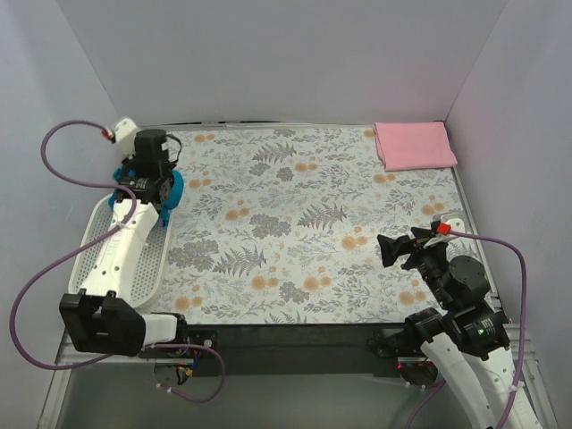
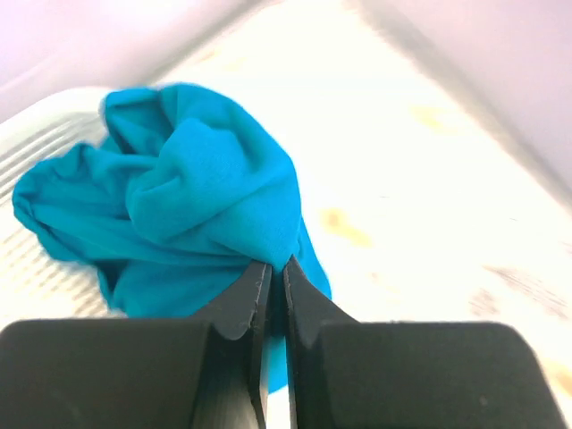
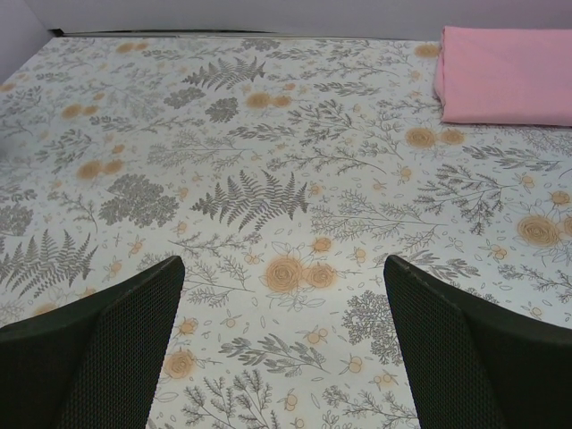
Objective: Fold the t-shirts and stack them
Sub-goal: Grab the tshirt from the pile, then move the tshirt to the center of the board
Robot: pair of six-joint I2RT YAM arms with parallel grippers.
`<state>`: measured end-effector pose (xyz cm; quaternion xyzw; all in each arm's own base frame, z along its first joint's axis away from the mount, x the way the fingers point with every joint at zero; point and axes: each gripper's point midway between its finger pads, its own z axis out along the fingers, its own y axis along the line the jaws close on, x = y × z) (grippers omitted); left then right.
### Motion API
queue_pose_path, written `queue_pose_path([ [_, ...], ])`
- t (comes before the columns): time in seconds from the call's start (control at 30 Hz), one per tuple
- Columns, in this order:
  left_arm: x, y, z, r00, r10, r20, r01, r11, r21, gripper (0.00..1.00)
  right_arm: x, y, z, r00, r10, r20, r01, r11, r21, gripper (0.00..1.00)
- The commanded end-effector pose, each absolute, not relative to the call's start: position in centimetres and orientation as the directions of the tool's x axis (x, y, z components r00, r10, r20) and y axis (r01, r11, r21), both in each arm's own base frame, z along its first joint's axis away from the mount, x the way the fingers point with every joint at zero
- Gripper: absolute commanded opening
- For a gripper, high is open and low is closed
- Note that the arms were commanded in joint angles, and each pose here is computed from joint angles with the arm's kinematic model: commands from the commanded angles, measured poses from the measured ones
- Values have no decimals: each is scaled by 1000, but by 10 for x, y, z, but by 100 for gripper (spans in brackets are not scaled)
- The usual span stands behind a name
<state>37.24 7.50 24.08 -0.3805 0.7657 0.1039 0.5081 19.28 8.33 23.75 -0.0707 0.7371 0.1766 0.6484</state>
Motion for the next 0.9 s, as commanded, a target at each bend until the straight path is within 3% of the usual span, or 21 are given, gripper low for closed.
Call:
queue_pose_path([
  [0.0,378,14,344,-101,-341,-935,-491,834,-251,0,196,87,247,-113,129,-985,-354,921,161,98],
  [0.13,374,-65,435,-33,-291,-956,-207,938,-279,0,196,87,246,-115,128,-985,-352,922,161,98],
  [0.33,336,-184,466,-85,-245,-966,183,949,-257,0,197,85,246,-114,129,-985,-342,926,160,98],
  [0.43,339,-208,420,-183,-179,-967,245,944,-221,8,198,86,245,-119,126,-985,-343,926,160,98],
  [0.47,342,-210,382,-245,-122,-962,231,956,-181,12,198,86,245,-122,123,-985,-344,926,159,98],
  [0.5,344,-210,360,-278,-94,-956,212,965,-156,25,198,87,245,-123,121,-985,-348,924,157,98],
  [0.63,337,-194,284,-400,-45,-916,124,987,-103,55,199,89,242,-142,112,-983,-351,923,156,98],
  [0.7,326,-188,256,-448,-61,-892,101,988,-119,61,200,93,236,-178,105,-979,-361,918,164,98],
  [0.87,293,-168,220,-512,-110,-852,61,985,-164,63,205,112,207,-349,95,-932,-379,895,233,98],
])
